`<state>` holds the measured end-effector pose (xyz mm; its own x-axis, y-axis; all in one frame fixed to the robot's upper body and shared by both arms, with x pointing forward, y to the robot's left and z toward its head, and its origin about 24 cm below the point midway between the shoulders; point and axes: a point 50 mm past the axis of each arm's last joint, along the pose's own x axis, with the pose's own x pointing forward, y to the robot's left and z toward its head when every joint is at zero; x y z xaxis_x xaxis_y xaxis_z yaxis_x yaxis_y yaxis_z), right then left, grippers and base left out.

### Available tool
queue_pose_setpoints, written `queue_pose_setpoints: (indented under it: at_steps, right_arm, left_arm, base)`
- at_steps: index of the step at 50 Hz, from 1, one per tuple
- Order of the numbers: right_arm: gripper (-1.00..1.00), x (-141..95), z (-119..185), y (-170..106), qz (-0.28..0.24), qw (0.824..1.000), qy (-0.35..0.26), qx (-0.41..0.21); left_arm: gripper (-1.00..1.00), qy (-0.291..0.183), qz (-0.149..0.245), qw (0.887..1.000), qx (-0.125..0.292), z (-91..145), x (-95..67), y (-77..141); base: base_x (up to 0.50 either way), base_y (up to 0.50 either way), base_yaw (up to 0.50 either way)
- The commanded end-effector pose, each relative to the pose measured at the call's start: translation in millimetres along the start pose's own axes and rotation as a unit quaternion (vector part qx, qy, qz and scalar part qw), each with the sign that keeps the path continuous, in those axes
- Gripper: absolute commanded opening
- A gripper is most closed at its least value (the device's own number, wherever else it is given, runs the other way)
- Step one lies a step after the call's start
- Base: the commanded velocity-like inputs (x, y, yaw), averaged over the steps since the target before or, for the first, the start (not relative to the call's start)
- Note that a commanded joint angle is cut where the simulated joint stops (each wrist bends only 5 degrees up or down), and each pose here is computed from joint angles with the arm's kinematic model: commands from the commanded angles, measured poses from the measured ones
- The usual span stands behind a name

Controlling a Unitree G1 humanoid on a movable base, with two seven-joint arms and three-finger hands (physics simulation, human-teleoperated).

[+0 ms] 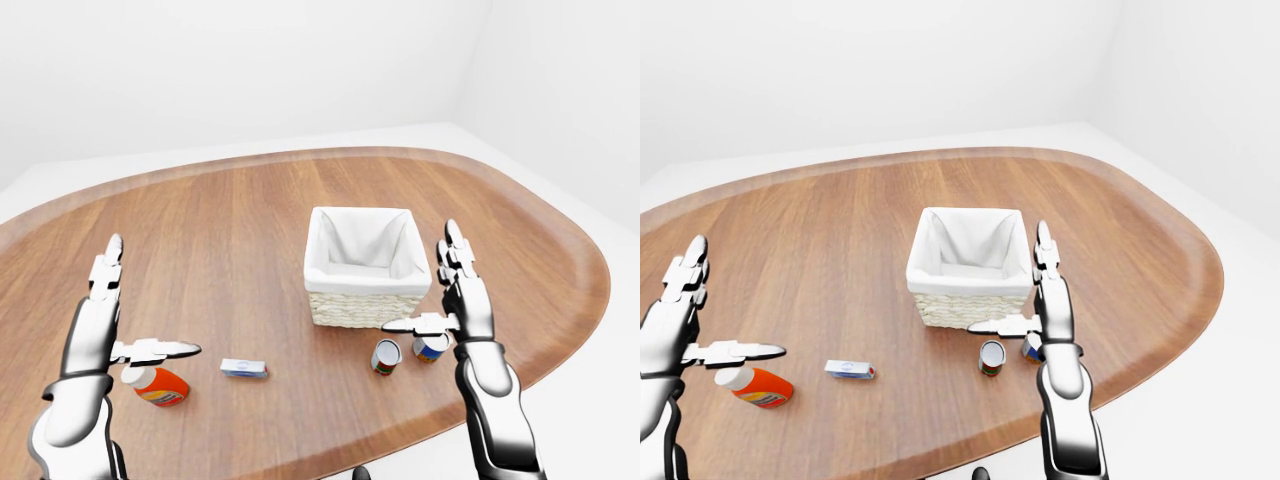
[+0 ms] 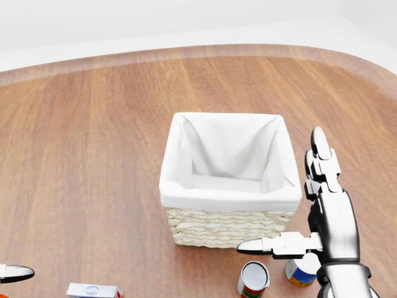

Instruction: Pick up the ketchup, and put it in the basket.

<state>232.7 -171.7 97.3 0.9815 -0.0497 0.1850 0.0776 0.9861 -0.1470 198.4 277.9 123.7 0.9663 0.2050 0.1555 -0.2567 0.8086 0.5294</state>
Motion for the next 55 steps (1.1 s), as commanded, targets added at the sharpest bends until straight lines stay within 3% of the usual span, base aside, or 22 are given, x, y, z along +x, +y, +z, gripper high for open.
queue_pose_setpoints:
  at_steps: [1, 12, 23, 29, 40, 55]
  right_arm:
    - [1.0, 0.6, -3.1, 0.7, 0.0, 1.0, 0.006, 0.001]
    - [1.0, 0.0, -1.9, -0.2, -0.001, 1.0, 0.004, 0.001]
    - [1.0, 0.1, -3.6, 0.3, -0.001, 1.0, 0.008, 0.002]
    - [1.0, 0.2, -7.1, 0.3, -0.002, 1.0, 0.015, 0.003]
    - [1.0, 2.4, -12.3, 3.3, 0.001, 1.0, 0.025, 0.005]
    - [1.0, 0.8, -10.2, 2.0, -0.002, 1.0, 0.021, 0.006]
  left_arm:
    - [1.0, 0.064, -0.006, 0.998, 0.025, -26.7, -2.9, 6.3]
    - [1.0, 0.076, -0.029, 0.995, 0.062, -39.3, -9.2, 2.2]
    - [1.0, 0.083, -0.026, 0.994, 0.064, -39.3, -10.3, 7.8]
    - [1.0, 0.087, -0.031, 0.992, 0.087, -43.6, -12.6, 9.9]
    - [1.0, 0.096, -0.036, 0.992, 0.076, -47.3, -14.2, 12.0]
    - [1.0, 0.109, -0.041, 0.989, 0.096, -60.3, -17.5, 13.4]
  base:
    - [0.0, 0.0, 0.0]
    - [0.0, 0.0, 0.0]
    - [0.0, 0.0, 0.0]
    - [0.0, 0.0, 0.0]
    - [0.0, 0.0, 0.0]
    - [0.0, 0.0, 0.0]
